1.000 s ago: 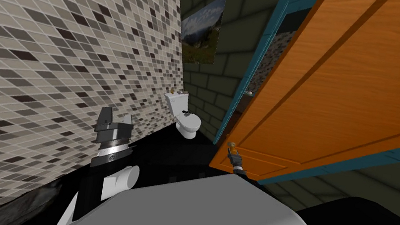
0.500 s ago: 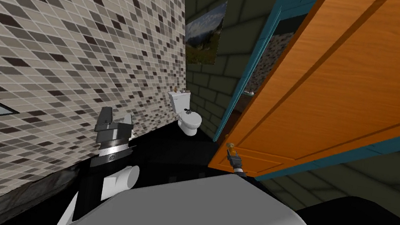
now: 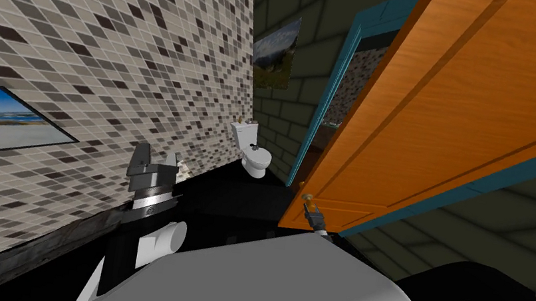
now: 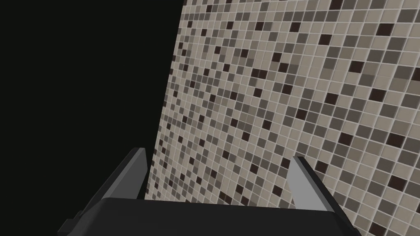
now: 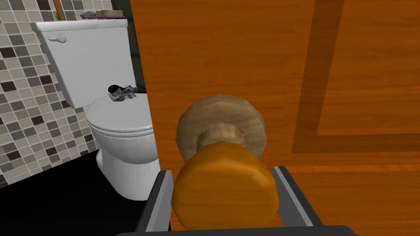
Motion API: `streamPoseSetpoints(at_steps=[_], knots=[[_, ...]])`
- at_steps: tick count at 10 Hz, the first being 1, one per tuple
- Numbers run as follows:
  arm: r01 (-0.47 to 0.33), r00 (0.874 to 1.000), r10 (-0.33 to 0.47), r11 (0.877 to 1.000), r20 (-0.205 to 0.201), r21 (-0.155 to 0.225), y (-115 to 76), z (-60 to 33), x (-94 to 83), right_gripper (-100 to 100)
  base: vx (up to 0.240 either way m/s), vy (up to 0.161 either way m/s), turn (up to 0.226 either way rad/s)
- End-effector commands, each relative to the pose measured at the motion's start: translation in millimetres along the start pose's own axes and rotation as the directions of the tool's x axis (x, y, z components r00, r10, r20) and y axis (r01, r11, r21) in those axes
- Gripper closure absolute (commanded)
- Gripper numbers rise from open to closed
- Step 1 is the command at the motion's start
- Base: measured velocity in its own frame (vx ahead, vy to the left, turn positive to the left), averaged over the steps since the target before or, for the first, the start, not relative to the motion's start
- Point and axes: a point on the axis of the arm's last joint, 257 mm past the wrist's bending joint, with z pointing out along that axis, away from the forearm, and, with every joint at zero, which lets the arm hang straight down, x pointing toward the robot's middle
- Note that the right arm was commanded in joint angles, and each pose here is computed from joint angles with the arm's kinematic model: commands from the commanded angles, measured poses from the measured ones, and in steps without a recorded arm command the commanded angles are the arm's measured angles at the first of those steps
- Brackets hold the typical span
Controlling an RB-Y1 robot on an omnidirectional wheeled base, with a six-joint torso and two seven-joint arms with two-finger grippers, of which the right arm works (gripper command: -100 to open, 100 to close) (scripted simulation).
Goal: Pull the door open
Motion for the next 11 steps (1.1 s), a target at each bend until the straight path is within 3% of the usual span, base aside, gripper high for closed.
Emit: streamPoseSetpoints(at_steps=[1,8,11], knots=[[0.001,1.0,-0.001,1.0,-0.002,0.012,0.3,-3.4,0.6,100,-0.126,-0.014,0.114],[0.003,1.0,-0.002,0.997,-0.011,0.083,1.8,-23.3,3.9,100,-0.212,-0.038,0.123],[0.002,1.0,-0.002,0.995,-0.003,0.099,-0.6,-27.4,0.7,100,-0.156,-0.014,0.075]])
